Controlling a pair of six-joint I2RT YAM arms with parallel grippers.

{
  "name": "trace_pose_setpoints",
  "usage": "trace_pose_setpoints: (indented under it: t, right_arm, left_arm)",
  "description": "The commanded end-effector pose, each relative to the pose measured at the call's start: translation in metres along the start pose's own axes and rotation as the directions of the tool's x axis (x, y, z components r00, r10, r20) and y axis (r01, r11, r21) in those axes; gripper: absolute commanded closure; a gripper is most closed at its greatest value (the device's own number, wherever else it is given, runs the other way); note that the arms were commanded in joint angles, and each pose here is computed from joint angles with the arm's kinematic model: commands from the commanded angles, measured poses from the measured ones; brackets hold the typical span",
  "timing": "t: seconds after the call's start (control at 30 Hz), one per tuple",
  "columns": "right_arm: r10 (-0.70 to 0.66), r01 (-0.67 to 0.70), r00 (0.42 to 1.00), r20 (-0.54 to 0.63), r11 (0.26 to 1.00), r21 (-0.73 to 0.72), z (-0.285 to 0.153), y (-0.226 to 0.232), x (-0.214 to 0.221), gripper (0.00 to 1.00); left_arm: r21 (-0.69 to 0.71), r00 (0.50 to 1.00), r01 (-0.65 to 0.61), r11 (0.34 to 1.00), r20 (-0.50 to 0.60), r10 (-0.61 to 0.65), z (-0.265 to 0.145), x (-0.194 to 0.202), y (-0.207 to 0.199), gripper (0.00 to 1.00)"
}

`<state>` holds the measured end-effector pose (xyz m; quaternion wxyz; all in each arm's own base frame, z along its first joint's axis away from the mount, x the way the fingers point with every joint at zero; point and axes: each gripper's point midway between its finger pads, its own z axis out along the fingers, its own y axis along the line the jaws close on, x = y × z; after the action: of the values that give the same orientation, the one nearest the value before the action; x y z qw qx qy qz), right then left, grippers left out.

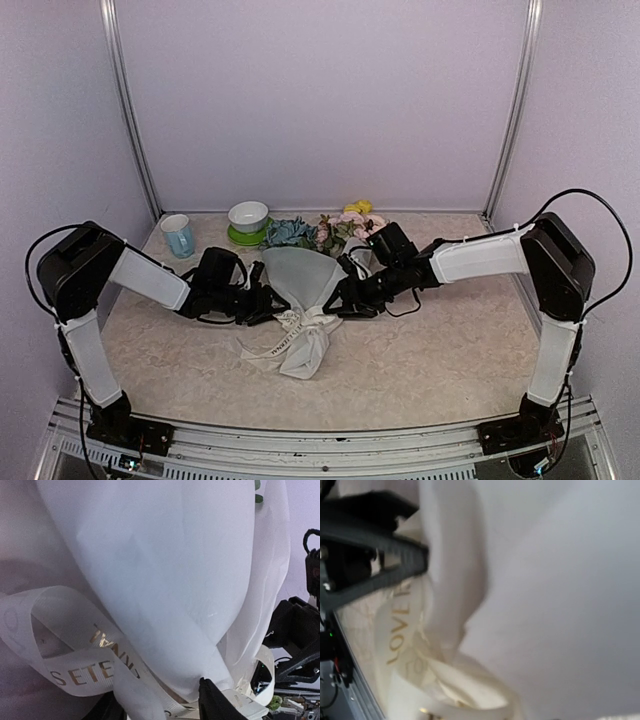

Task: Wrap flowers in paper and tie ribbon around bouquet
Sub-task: Adjust the half-tied ribbon on the folded bouquet.

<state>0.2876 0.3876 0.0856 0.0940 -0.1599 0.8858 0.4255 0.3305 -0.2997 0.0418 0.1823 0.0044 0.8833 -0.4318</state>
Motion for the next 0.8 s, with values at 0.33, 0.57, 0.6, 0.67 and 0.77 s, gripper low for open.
trace_pose_setpoints:
  t: [0.33,0.57,0.6,0.67,0.77]
  right_arm:
    - [0.072,-0.071,0.996,-0.059,0.997,0.03,-0.008,0.007,0.009,0.45]
    - [0.077,-0.078,0.996,-0.04,0.996,-0.037,0.001,0.021,-0.003,0.39]
    - [0.08,-0.081,0.996,-0.042,0.996,-0.044,0.003,0.021,-0.004,0.39]
    - [0.086,-0.087,0.996,-0.037,0.995,-0.043,0.003,0.021,-0.005,0.41]
    - [0.085,-0.086,0.996,-0.028,0.994,-0.06,0.003,0.025,-0.009,0.43]
  left_arm:
    - [0.055,1.0,0.015,0.998,-0.001,-0.015,-0.013,0.014,-0.008,0.96]
    - [0.033,1.0,-0.02,0.999,0.022,0.02,-0.018,0.012,-0.009,0.83]
    - [0.03,0.999,-0.022,0.999,0.025,0.021,-0.018,0.011,-0.008,0.83]
    - [0.023,0.999,-0.023,0.999,0.027,0.022,-0.018,0.011,-0.007,0.85]
    - [0.025,0.999,-0.025,0.999,0.022,0.024,-0.018,0.012,-0.007,0.91]
